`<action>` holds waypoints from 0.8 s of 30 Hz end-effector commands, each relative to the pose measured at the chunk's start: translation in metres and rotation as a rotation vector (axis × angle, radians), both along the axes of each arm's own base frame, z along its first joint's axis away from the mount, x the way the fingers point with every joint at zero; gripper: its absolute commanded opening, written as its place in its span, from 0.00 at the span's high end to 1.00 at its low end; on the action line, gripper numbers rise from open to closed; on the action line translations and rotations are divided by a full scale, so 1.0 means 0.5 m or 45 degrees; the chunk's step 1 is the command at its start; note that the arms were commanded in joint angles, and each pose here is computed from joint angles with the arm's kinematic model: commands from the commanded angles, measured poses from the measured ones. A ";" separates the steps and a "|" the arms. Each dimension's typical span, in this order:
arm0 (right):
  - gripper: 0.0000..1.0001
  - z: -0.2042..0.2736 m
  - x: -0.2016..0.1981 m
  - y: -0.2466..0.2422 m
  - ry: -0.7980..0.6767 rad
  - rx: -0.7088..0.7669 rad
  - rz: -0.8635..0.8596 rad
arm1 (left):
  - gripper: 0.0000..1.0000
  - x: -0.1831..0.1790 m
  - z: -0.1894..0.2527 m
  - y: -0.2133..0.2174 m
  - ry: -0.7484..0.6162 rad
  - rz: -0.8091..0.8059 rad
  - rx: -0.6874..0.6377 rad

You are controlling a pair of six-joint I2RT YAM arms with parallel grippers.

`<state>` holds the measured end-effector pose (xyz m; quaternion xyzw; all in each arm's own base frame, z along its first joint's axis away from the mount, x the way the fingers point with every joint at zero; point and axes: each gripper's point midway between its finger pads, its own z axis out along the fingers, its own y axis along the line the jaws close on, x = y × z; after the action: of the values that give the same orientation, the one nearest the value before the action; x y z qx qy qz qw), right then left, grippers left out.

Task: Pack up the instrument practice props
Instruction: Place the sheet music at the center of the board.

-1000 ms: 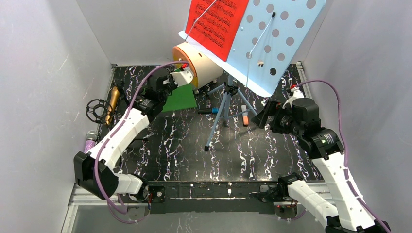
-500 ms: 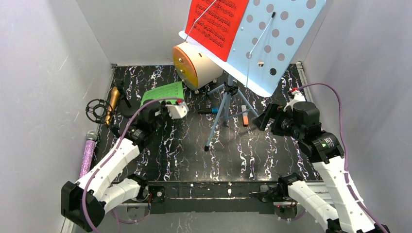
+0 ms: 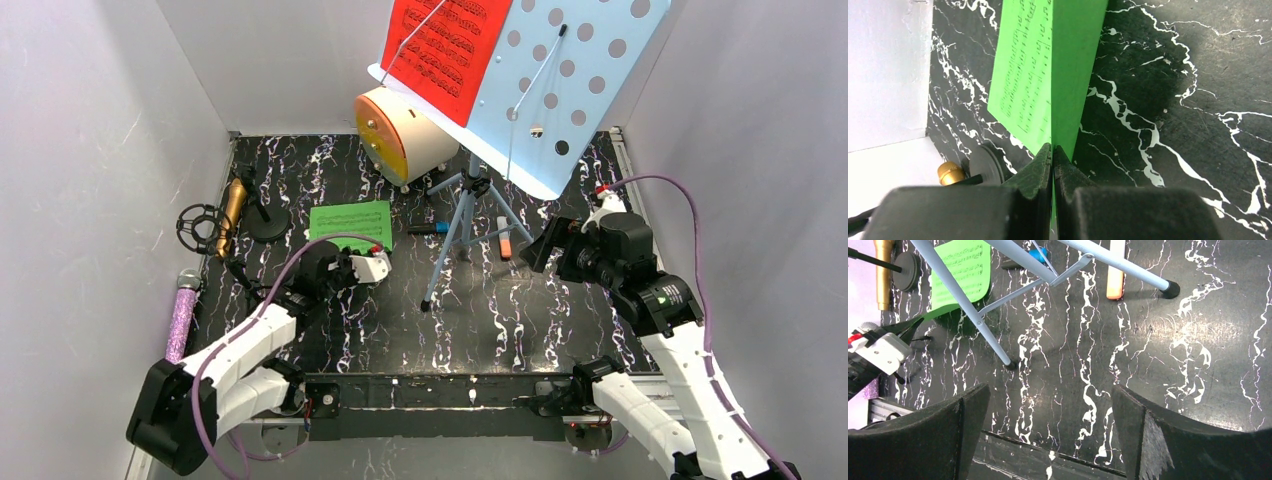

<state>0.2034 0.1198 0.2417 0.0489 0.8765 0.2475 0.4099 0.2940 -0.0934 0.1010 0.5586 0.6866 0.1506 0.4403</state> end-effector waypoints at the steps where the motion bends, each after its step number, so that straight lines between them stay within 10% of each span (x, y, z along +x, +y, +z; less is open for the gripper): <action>1: 0.01 0.012 0.010 -0.002 -0.066 0.001 -0.001 | 1.00 0.023 -0.019 -0.009 -0.037 -0.018 0.015; 24: 0.01 -0.027 0.018 0.020 -0.058 0.011 0.075 | 1.00 0.081 -0.090 -0.023 0.028 0.046 0.056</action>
<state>0.2057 0.1244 0.2194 0.0375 0.8810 0.2503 0.3997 0.3251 -0.0959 0.0535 0.5665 0.6937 0.1809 0.4064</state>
